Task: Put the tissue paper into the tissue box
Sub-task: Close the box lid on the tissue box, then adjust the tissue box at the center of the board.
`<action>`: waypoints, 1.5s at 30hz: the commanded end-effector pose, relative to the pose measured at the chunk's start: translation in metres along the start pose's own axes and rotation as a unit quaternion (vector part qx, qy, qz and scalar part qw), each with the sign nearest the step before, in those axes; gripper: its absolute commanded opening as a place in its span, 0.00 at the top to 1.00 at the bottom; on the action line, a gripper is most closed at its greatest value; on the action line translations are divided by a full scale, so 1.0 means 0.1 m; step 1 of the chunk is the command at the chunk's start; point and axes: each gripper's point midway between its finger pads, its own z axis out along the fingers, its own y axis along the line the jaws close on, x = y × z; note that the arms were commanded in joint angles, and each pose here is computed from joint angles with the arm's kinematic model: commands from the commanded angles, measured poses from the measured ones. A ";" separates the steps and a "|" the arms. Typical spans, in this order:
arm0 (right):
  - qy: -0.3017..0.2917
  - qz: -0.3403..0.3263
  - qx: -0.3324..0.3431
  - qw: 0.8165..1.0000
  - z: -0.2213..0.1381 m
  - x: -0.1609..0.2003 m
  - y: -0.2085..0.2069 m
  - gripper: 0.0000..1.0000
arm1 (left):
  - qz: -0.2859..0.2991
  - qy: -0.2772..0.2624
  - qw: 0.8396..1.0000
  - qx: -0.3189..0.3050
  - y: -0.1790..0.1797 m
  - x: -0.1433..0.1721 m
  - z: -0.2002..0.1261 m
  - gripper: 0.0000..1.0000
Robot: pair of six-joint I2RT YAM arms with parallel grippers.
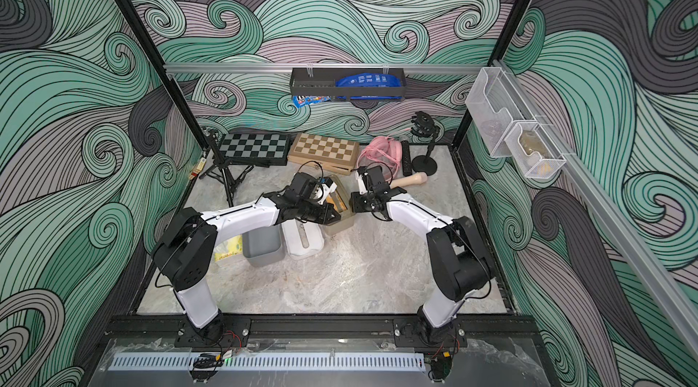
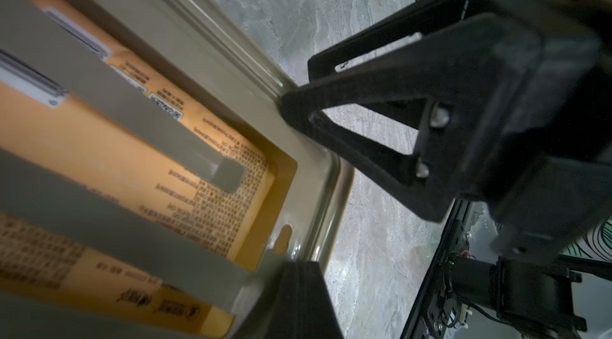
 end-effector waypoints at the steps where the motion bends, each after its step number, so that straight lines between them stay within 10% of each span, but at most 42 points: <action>1: 0.257 0.011 0.117 0.959 0.08 1.48 -0.57 0.57 | 0.000 0.005 1.000 -0.031 0.03 -0.01 -0.14 1.00; 12: 0.048 -0.041 0.128 0.990 -0.66 0.29 -0.17 0.23 | 0.045 -0.262 0.964 -0.007 -0.53 -1.29 -1.87 0.33; 34: 0.087 -0.129 0.130 0.979 0.01 0.25 0.93 0.14 | -0.023 -0.237 0.966 -0.098 0.30 -0.73 -2.01 0.29; 45: 0.026 -0.121 0.156 0.980 -0.35 -0.14 0.96 0.14 | -0.018 -0.230 0.966 -0.117 0.38 -0.65 -2.04 0.29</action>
